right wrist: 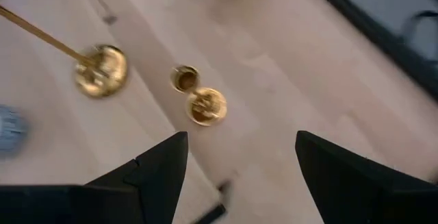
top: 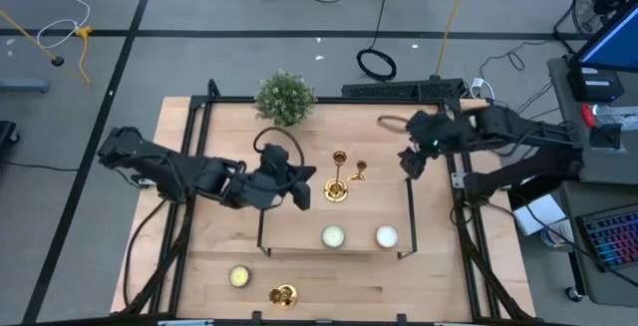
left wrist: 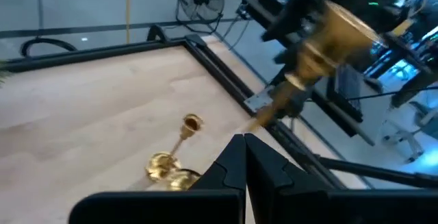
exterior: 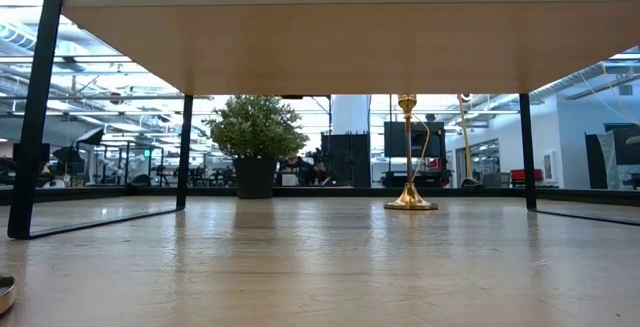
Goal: Pick & Place candle stick holders
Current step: Put the top candle holder on the shelf aligned with the other candle holder
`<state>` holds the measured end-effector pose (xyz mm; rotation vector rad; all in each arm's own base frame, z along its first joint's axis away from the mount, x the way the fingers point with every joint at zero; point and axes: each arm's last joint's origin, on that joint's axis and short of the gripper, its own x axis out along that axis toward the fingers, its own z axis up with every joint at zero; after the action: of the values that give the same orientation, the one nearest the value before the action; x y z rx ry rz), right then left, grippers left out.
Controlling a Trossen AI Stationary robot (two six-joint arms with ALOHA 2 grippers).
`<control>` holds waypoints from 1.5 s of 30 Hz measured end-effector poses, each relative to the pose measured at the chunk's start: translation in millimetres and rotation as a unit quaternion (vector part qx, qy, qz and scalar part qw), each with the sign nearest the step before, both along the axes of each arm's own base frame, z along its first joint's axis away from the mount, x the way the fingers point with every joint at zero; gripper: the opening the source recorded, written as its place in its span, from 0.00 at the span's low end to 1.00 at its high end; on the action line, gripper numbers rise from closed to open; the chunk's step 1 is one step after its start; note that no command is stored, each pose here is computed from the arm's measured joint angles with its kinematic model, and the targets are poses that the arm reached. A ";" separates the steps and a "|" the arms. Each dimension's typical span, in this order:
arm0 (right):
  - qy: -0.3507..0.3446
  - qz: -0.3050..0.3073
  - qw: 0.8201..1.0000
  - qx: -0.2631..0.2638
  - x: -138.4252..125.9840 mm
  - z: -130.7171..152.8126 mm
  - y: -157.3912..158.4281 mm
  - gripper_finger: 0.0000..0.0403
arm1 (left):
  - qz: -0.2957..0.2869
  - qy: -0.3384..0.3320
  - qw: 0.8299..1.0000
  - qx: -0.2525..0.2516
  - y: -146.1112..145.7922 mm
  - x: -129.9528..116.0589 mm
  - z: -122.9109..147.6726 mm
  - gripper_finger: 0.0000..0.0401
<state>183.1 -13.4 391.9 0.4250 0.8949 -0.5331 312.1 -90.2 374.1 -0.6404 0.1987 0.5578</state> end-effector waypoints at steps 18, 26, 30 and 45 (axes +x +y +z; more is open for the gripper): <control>-0.079 0.060 0.984 0.145 6.9 -124.1 -39.3 0.66 | -0.080 0.030 0.996 -0.031 -38.7 -11.3 -9.7 0.00; -0.051 0.064 0.994 0.067 19.5 -76.6 -37.8 0.66 | -0.071 0.059 0.995 -0.042 -41.5 -17.5 -16.3 0.00; -0.020 0.122 0.992 0.024 42.7 -59.7 -39.2 0.63 | -0.072 0.064 0.995 -0.040 -41.6 -18.3 -17.1 0.00; 0.058 0.304 0.951 -0.011 79.5 -84.2 -23.3 0.64 | -0.087 0.062 0.993 -0.045 -52.7 -23.6 -17.1 0.00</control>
<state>262.6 -36.6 307.6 0.0800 1.0730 0.0015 288.5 -143.0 357.0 -0.6685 0.3947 0.4227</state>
